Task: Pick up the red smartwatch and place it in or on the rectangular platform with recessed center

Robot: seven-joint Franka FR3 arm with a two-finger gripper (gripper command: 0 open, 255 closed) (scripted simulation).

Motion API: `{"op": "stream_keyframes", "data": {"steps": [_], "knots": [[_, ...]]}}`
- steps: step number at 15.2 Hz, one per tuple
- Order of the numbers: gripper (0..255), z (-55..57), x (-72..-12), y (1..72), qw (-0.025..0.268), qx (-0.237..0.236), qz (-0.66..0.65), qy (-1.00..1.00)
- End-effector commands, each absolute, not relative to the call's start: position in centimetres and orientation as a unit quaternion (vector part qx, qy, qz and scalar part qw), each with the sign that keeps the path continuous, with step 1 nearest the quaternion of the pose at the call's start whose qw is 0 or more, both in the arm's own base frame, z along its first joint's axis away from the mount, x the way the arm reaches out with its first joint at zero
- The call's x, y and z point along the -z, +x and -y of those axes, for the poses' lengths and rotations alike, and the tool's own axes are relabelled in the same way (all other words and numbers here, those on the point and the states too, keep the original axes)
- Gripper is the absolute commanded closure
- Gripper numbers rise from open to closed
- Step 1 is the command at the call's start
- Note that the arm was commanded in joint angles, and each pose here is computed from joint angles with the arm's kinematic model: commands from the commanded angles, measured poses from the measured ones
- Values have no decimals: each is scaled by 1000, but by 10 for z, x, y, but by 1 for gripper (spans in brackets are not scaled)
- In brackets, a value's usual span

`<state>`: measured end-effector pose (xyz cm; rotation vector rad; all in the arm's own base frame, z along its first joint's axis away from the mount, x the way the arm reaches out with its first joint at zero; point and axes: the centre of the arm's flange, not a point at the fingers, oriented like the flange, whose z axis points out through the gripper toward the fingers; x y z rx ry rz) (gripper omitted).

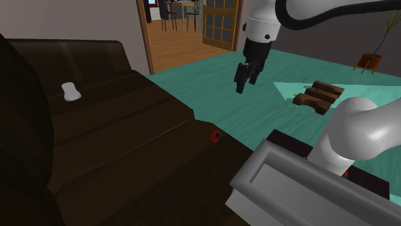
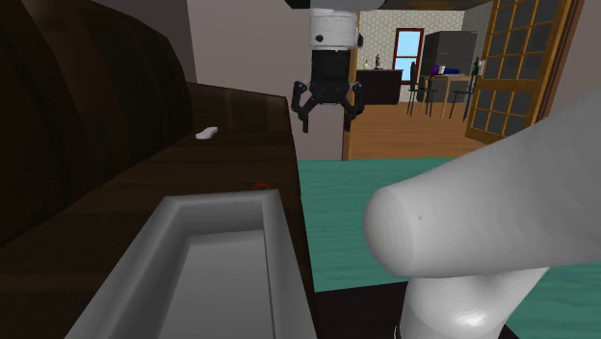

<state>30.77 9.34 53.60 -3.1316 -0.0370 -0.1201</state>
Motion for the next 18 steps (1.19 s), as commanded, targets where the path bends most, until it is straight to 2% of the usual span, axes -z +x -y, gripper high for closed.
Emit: {"op": "stream_keyframes", "data": {"steps": [1, 13, 18], "knots": [[0, -117, -522, 308, -2, 38, 8, -999], [0, -258, -433, 315, -35, 32, -6, -999], [0, -257, -411, 317, -35, 32, -6, -999]]}}
